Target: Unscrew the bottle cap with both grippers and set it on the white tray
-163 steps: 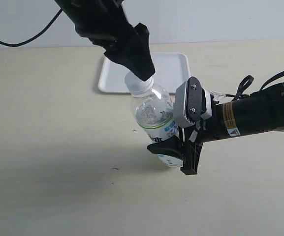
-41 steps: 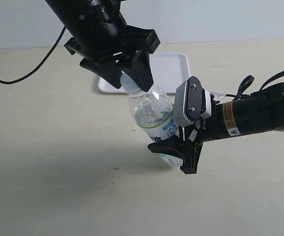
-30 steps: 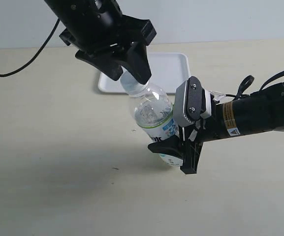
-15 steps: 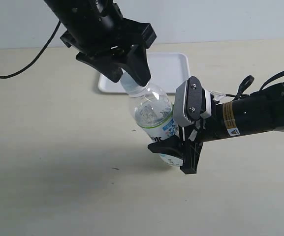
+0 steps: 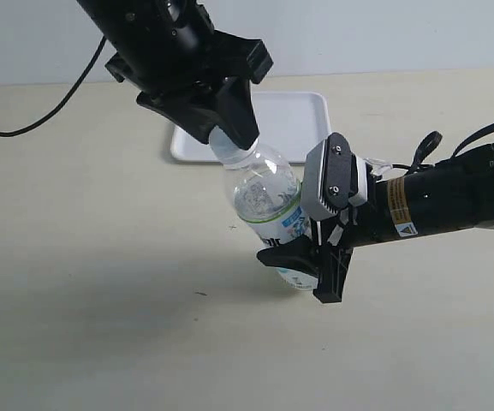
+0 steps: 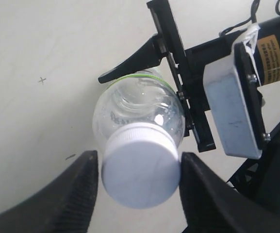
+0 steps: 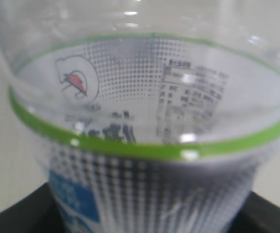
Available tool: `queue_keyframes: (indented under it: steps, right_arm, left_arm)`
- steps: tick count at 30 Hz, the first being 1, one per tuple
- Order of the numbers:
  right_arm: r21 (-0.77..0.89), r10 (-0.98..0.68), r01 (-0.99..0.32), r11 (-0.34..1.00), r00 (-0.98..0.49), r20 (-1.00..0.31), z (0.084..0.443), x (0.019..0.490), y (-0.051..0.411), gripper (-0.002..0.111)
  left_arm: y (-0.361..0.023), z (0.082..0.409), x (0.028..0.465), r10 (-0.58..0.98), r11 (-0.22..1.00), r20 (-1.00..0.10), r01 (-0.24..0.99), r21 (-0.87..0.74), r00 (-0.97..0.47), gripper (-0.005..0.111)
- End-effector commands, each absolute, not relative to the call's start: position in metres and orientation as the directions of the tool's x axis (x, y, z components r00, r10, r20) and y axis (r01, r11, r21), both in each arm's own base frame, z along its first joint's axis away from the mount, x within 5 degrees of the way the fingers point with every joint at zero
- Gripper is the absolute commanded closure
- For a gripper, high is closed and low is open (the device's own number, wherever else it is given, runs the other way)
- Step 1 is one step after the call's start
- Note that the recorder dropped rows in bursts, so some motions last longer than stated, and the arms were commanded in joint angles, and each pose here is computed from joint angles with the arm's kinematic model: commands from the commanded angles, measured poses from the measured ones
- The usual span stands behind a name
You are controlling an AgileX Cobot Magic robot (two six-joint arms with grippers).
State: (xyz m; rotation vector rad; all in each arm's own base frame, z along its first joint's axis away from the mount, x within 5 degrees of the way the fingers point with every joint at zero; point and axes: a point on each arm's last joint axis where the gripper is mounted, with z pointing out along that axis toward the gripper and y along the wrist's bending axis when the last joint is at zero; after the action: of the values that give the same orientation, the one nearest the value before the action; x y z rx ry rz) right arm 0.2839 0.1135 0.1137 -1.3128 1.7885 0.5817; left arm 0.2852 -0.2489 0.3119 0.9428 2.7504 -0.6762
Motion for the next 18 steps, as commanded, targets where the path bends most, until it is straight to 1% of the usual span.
queue_keyframes:
  steps: [1, 7, 8, 9, 11, 15, 18]
  right_arm:
    - [-0.099, -0.527, -0.934, 0.343, -0.104, -0.844, 0.1176, 0.2835, 0.1153, 0.108]
    - [-0.096, -0.519, -0.936, 0.339, -0.101, -0.849, 0.1183, 0.2832, 0.1159, 0.108]
    - [-0.097, -0.522, -0.935, 0.340, -0.102, -0.847, 0.1181, 0.2833, 0.1157, 0.108]
    - [-0.097, -0.523, -0.935, 0.341, -0.103, -0.846, 0.1180, 0.2833, 0.1156, 0.108]
    - [-0.097, -0.523, -0.935, 0.341, -0.103, -0.846, 0.1180, 0.2833, 0.1156, 0.108]
    - [-0.097, -0.522, -0.935, 0.342, -0.103, -0.847, 0.1181, 0.2834, 0.1156, 0.108]
    - [-0.097, -0.522, -0.935, 0.342, -0.103, -0.847, 0.1181, 0.2834, 0.1156, 0.108]
  left_arm:
    - [-0.2489, 0.3131, 0.2849, 0.540, 0.699, -0.290, 0.613, -0.368, -0.790, 0.057]
    - [-0.2489, 0.3131, 0.2849, 0.539, 0.700, -0.290, 0.612, -0.369, -0.791, 0.057]
    - [-0.2489, 0.3131, 0.2849, 0.539, 0.700, -0.290, 0.612, -0.369, -0.791, 0.059]
    - [-0.2489, 0.3131, 0.2849, 0.536, 0.702, -0.289, 0.609, -0.370, -0.793, 0.062]
    - [-0.2489, 0.3131, 0.2849, 0.528, 0.708, -0.284, 0.599, -0.373, -0.801, 0.072]
    - [-0.2490, 0.3132, 0.2848, 0.513, 0.718, -0.277, 0.583, -0.381, -0.812, 0.106]
    - [-0.2489, 0.3131, 0.2848, 0.452, 0.759, -0.244, 0.514, -0.401, -0.858, 0.107]
